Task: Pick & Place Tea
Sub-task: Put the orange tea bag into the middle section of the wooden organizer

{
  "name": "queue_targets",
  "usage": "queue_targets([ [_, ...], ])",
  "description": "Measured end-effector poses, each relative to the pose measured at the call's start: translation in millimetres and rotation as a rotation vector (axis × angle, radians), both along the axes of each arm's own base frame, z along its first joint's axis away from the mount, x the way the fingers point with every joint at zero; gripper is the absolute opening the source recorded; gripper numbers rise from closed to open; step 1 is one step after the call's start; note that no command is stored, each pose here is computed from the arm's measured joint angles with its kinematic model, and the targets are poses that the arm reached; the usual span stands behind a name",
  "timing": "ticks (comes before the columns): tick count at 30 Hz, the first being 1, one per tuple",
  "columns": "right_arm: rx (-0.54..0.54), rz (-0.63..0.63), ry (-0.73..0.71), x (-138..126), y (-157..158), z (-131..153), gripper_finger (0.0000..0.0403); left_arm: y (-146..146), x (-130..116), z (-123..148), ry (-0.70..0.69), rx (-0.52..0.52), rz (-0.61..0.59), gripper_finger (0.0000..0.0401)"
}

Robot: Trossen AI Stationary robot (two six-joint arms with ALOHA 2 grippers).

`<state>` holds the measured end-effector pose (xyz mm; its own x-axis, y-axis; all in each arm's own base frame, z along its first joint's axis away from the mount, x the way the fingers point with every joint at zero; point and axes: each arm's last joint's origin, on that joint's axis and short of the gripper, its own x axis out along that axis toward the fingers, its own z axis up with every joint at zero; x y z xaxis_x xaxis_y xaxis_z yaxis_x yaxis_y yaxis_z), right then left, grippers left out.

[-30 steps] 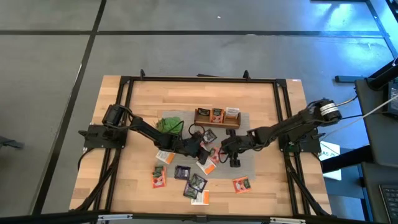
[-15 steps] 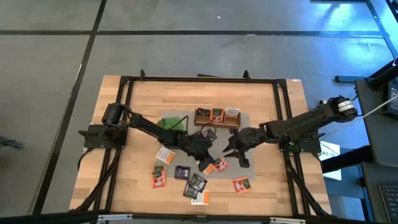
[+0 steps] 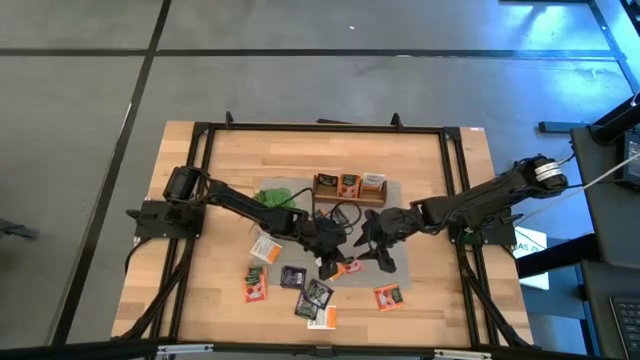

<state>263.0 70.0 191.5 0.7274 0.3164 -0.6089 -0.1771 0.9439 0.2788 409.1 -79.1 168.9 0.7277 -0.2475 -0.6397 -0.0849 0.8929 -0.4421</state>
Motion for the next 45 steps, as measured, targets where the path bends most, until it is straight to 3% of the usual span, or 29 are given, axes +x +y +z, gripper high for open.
queue_targets([
  [14,0.029,-0.033,0.067,6.9,1.8,-17.0,0.0189,1.3,0.9,0.7,-0.013,0.014,0.019,0.0003],
  [27,0.028,-0.032,0.073,6.5,1.7,-17.4,0.0011,1.3,0.9,0.7,-0.012,0.011,0.020,0.0003],
  [37,0.039,-0.047,0.095,5.5,1.6,-18.5,0.0005,1.5,1.0,0.7,-0.008,-0.002,0.033,0.0017],
  [42,-0.005,-0.089,0.102,3.5,-0.6,-18.3,0.0004,7.0,0.6,3.2,-0.001,-0.013,0.046,0.0062],
  [45,-0.026,-0.083,0.107,-0.6,-3.0,-14.1,0.0003,9.1,-5.1,15.5,-0.005,0.030,0.049,0.0093],
])
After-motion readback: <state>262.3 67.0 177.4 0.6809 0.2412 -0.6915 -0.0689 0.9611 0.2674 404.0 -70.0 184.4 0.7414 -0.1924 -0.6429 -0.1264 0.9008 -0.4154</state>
